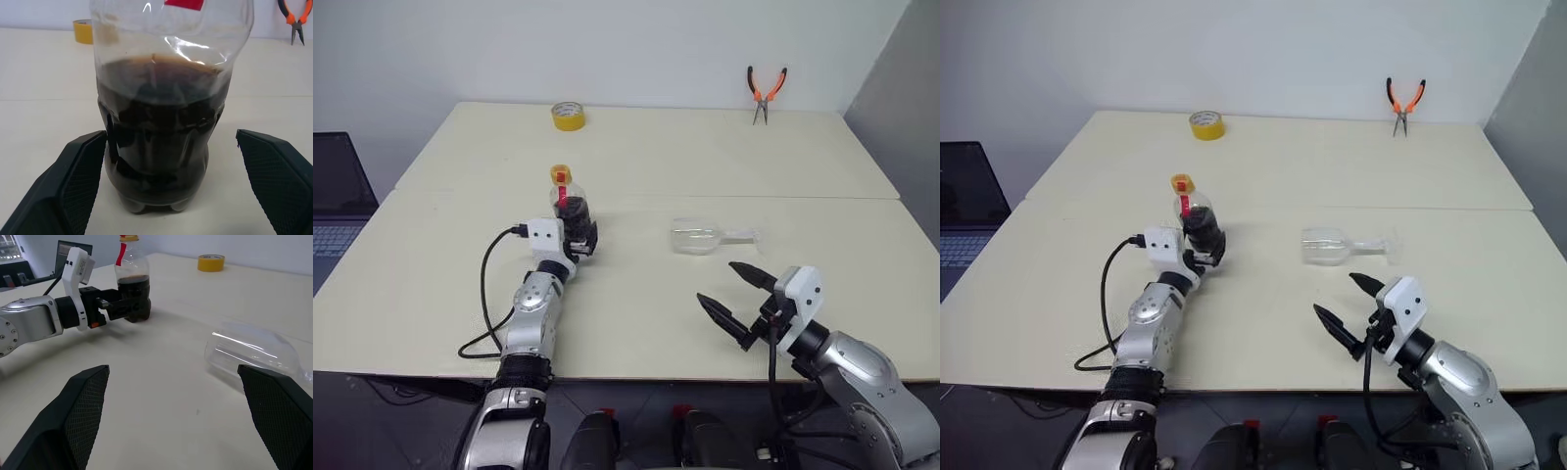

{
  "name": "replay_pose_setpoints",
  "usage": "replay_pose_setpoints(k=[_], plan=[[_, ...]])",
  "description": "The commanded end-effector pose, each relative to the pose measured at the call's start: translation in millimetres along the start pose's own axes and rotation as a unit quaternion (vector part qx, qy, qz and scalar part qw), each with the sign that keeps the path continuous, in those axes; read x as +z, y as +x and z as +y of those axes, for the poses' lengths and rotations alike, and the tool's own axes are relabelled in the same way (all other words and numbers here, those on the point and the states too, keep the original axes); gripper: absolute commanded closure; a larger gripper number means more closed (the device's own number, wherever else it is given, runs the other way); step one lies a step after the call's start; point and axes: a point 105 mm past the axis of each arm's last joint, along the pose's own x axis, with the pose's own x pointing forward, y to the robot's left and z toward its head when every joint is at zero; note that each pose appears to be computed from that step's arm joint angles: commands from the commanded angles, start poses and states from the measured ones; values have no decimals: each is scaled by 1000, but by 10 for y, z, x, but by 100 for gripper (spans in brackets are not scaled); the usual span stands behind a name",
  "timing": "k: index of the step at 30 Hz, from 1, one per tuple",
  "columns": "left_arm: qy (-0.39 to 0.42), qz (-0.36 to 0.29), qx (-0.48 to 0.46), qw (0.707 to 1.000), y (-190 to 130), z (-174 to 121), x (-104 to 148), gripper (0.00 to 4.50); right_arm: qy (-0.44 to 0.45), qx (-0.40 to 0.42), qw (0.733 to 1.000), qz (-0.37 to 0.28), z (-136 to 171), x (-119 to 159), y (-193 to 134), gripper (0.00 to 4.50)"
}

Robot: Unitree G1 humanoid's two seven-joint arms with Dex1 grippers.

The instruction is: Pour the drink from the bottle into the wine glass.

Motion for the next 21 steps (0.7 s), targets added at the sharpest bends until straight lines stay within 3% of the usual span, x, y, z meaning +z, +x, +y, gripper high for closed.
replay_pose_setpoints(k=[1,21], plan=[[6,-35,-9,999,101,27,202,3,-10,7,1000,-22,42,118,22,1],[-4,-50,-24,998,247,37,292,3,-14,5,1000,-24,25,122,53,1]])
